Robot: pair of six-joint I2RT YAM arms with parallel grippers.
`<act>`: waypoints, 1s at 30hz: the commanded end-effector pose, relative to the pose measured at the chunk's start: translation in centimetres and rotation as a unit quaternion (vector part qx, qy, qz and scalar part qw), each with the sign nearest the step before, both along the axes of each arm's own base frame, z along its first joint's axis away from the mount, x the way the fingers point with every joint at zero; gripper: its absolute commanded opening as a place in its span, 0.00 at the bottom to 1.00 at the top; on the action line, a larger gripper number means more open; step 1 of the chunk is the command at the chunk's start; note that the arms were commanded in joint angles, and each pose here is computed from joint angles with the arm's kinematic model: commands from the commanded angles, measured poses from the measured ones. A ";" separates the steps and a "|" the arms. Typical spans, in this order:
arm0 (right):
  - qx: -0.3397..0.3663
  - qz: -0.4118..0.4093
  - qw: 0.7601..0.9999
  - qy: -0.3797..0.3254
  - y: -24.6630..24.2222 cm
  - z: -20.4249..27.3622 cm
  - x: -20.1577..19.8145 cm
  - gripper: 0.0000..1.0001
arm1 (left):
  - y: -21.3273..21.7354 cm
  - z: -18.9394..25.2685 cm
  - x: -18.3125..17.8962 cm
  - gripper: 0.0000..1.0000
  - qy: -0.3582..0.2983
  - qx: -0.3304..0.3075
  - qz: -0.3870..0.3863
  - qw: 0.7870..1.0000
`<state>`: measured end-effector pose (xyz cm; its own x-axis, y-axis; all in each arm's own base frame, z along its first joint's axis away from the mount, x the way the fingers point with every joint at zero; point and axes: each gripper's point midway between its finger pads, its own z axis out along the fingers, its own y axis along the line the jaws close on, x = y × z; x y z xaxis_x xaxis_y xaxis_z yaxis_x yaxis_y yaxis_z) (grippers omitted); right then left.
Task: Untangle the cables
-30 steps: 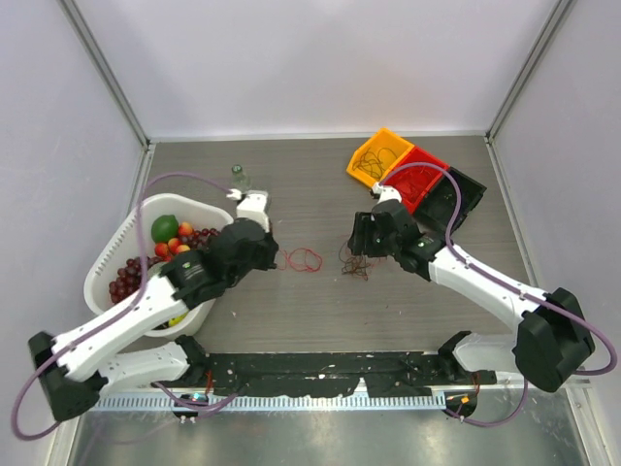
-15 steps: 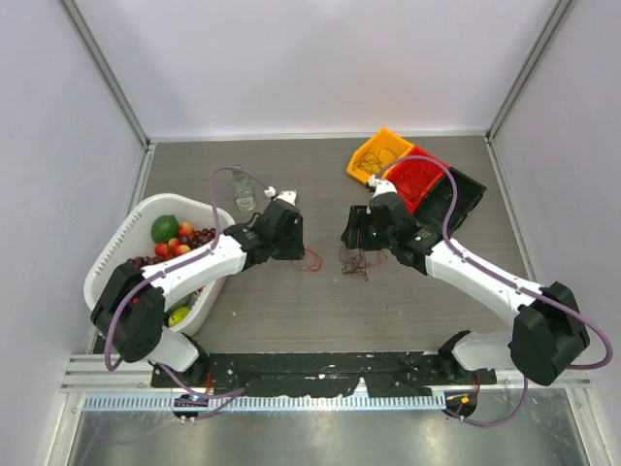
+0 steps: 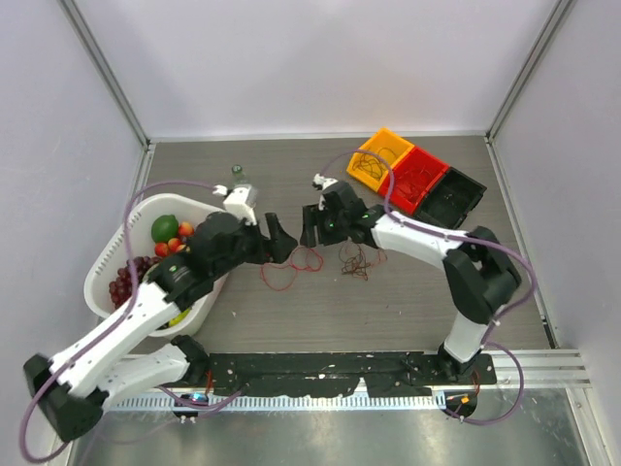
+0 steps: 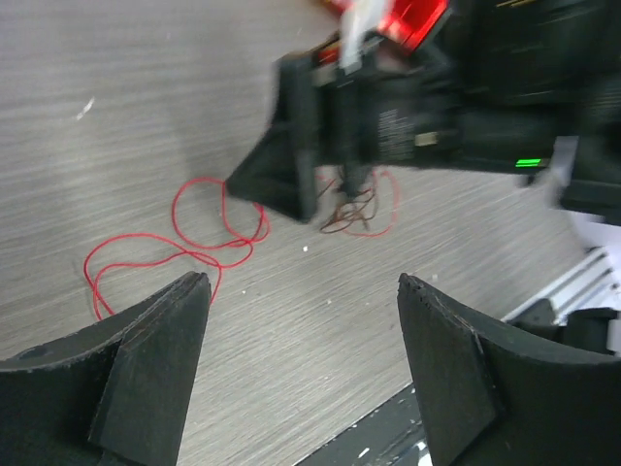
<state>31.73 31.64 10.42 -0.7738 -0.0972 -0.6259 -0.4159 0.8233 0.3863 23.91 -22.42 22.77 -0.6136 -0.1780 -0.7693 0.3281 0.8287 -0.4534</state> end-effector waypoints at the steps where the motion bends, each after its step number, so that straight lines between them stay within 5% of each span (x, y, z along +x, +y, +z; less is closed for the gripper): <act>1: -0.040 0.016 0.999 0.001 2.3 -1.2 0.3 0.69 | 2.6 3.5 -2.2 0.83 -0.055 -0.031 0.007 0.998; 15: -0.203 0.008 0.979 -0.015 0.4 -7.4 -0.2 0.64 | 3.2 5.1 -3.9 0.86 -0.084 -0.065 -0.013 0.994; 19: -0.211 0.009 0.977 -0.006 0.7 -8.2 -0.6 0.47 | 3.2 5.2 -4.1 0.86 -0.087 -0.068 -0.016 0.994; 24: -0.211 -0.013 0.977 -0.018 0.3 -7.3 -0.3 0.01 | 3.9 5.7 -4.4 0.86 -0.099 -0.070 -0.009 0.993; 30: -0.092 -0.032 0.993 -0.064 1.6 2.6 0.5 0.01 | 4.7 6.1 -4.6 0.86 -0.114 -0.061 -0.002 0.992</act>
<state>30.53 31.91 3.10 -0.7680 -0.3398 -0.5429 -0.4195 0.9074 0.0255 19.37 -18.33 28.14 -0.4650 -0.2832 -0.8388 0.4260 0.7590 -0.4924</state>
